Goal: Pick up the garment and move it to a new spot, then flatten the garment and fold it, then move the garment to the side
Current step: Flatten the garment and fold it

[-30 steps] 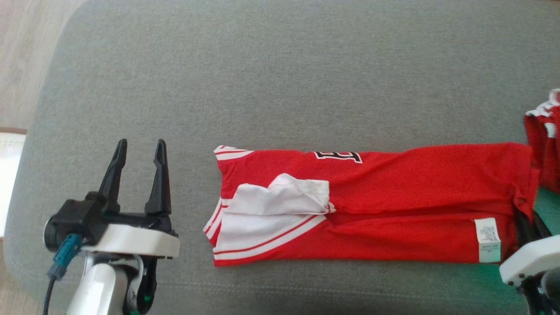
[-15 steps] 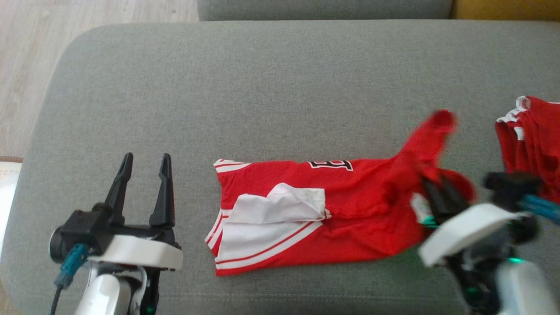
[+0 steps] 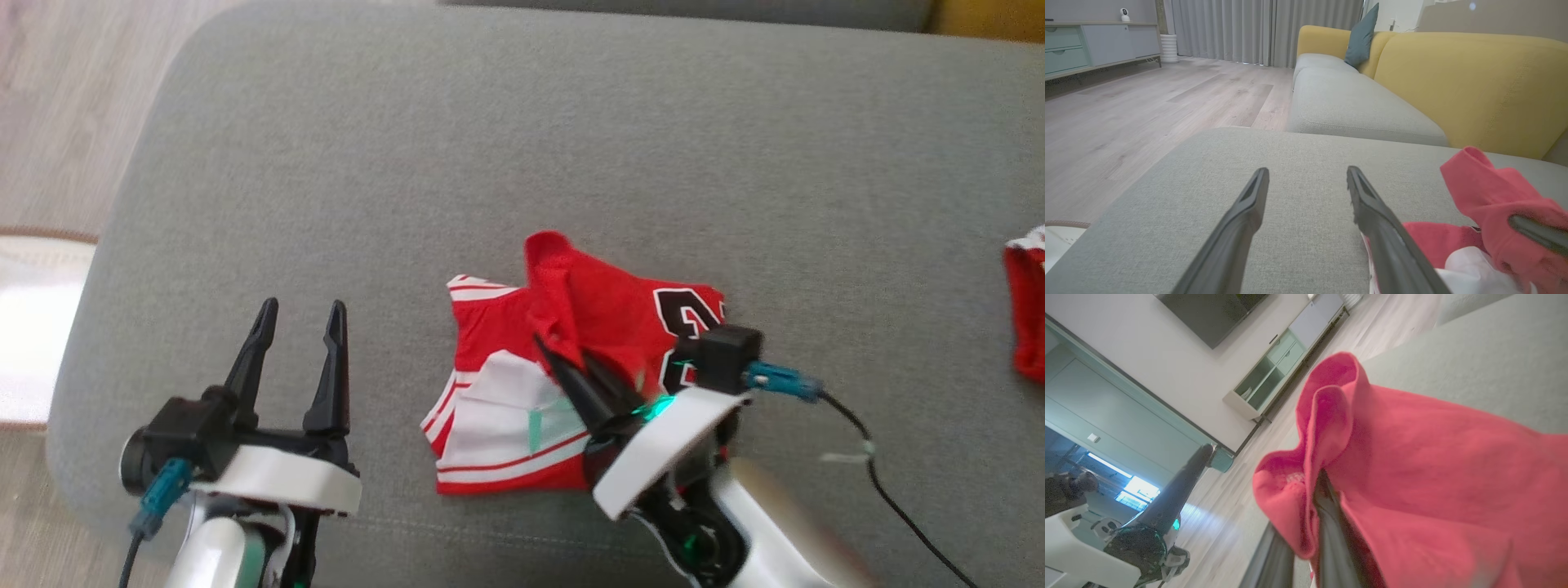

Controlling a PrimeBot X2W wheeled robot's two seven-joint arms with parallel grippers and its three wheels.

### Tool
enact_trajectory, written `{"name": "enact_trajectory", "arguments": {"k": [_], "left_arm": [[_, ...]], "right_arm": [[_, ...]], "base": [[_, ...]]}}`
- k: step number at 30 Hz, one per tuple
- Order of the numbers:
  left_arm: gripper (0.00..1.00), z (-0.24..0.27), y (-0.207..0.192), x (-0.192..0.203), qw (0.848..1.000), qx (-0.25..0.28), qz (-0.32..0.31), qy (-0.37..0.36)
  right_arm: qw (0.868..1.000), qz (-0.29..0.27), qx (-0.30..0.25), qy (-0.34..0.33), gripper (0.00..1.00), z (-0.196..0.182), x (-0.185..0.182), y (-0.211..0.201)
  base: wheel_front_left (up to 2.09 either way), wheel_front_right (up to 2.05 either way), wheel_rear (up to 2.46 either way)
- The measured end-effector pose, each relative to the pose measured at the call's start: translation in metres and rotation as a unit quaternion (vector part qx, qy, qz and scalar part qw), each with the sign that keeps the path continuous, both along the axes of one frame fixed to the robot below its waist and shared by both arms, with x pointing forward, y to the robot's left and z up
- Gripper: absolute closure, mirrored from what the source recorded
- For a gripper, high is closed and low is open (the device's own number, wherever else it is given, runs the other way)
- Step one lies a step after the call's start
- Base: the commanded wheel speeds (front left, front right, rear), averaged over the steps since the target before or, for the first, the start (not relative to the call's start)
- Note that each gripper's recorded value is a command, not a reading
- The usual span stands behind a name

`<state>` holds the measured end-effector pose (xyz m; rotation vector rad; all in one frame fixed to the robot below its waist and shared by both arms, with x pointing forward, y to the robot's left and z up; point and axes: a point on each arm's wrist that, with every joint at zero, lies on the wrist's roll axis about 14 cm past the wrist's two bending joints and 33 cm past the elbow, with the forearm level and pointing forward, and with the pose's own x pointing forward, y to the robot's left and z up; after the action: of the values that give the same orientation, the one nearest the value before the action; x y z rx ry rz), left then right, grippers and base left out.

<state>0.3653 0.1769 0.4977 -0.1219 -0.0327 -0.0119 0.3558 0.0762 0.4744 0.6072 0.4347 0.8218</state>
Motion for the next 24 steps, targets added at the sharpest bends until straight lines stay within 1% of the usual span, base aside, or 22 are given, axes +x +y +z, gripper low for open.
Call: {"name": "enact_trajectory", "arguments": {"k": [3,5,6,7,8,9,14,17,19,22,23,24], "left_arm": [[0.00,-0.004,0.005,0.001,1.000,0.002,0.008,0.006],[0.00,-0.003,0.008,0.002,1.000,0.003,0.013,0.006],[0.00,-0.004,0.009,0.003,1.000,0.003,0.014,0.007],[0.00,-0.005,0.010,0.003,1.000,0.004,0.015,0.009],[0.00,-0.006,0.010,0.003,1.000,0.004,0.016,0.011],[0.00,-0.008,0.010,0.003,1.000,0.003,0.016,0.013],[0.00,-0.009,0.007,0.008,1.000,0.003,0.009,0.014],[0.00,-0.009,0.005,0.009,1.000,0.002,0.005,0.014],[0.00,-0.009,0.003,0.010,1.000,0.001,0.003,0.012],[0.00,-0.007,0.001,0.012,1.000,0.000,-0.001,0.008],[0.00,-0.007,0.001,0.012,1.000,0.000,-0.001,0.008],[0.00,-0.006,0.000,0.013,1.000,0.000,-0.003,0.007]], "right_arm": [[0.999,0.027,-0.001,0.021,1.00,-0.014,-0.005,0.016],[0.999,0.035,-0.001,0.032,1.00,-0.023,-0.006,0.022],[0.999,0.038,-0.007,0.034,0.91,-0.027,-0.006,0.024],[0.999,0.037,-0.006,0.035,0.55,-0.030,-0.004,0.025],[0.999,0.035,-0.005,0.036,0.07,-0.031,-0.002,0.025],[0.999,0.027,0.002,0.032,0.00,-0.031,0.004,0.026],[0.999,0.007,0.048,0.001,0.00,-0.006,0.020,0.030],[0.998,-0.007,0.058,-0.027,0.00,0.008,0.032,0.027],[0.997,-0.021,0.050,-0.053,0.00,0.015,0.044,0.021],[0.993,-0.062,0.029,-0.096,0.00,0.024,0.067,-0.001],[0.993,-0.062,0.029,-0.096,0.00,0.024,0.067,-0.001],[0.991,-0.078,0.019,-0.111,0.00,0.027,0.075,-0.011]], "base": [[0.00,0.00,0.00],[0.00,0.00,0.00],[0.00,0.00,0.00],[0.00,0.00,0.00],[0.00,0.00,0.00],[0.00,0.00,0.00],[0.00,0.00,0.00],[0.00,0.00,0.00],[0.00,0.00,0.00],[0.00,0.00,0.00],[0.00,0.00,0.00],[0.00,0.00,0.00]]}}
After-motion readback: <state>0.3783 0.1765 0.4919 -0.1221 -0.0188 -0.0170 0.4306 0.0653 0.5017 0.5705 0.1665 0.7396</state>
